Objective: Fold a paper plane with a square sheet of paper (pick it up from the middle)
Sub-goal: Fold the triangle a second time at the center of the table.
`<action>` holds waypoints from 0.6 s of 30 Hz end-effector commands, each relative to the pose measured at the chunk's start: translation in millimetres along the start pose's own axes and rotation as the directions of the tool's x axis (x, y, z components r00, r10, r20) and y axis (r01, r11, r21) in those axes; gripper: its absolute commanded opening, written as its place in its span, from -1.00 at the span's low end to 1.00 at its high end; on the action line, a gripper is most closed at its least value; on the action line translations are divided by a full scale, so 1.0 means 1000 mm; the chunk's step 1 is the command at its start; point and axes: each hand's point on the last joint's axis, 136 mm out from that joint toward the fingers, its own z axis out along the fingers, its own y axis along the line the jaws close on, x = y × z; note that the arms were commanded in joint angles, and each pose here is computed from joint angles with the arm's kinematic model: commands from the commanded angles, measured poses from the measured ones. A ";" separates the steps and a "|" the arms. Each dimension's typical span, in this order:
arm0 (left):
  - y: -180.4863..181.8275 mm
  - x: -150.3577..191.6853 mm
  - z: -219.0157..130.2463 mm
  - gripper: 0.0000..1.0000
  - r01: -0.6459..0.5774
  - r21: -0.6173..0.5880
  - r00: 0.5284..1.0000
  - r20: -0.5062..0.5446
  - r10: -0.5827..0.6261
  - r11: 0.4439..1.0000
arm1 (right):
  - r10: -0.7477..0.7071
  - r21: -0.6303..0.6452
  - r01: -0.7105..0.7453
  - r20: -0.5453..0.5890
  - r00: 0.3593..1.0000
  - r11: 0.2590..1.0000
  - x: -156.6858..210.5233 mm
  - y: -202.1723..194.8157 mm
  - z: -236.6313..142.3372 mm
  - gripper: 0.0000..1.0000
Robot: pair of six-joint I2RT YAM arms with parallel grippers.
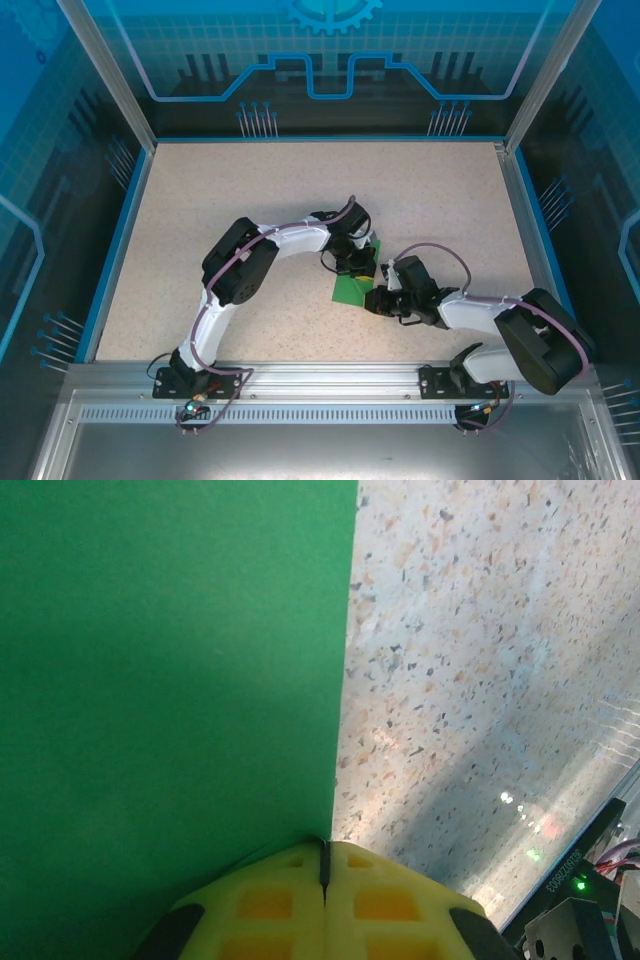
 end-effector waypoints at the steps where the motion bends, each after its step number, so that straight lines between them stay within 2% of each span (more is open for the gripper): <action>1: 0.014 0.001 0.009 -0.99 -0.002 -0.041 1.000 -0.025 0.001 0.999 | -0.004 0.094 0.008 -0.050 0.999 0.996 0.013 -0.016 0.001 -0.77; 10: 0.012 -0.002 0.009 -0.98 -0.008 -0.038 1.000 -0.025 0.007 0.999 | 0.000 0.158 0.014 -0.085 0.996 0.987 0.020 -0.026 0.003 -0.79; 16: 0.017 -0.002 0.016 -0.90 -0.008 -0.037 0.999 -0.036 0.006 0.999 | -0.009 0.175 0.025 -0.092 0.996 0.984 0.020 -0.026 0.002 -0.80; 18: 0.018 -0.002 0.016 -0.81 -0.010 -0.040 0.999 -0.036 0.008 0.999 | -0.008 0.182 0.025 -0.095 0.995 0.983 0.021 -0.027 0.002 -0.80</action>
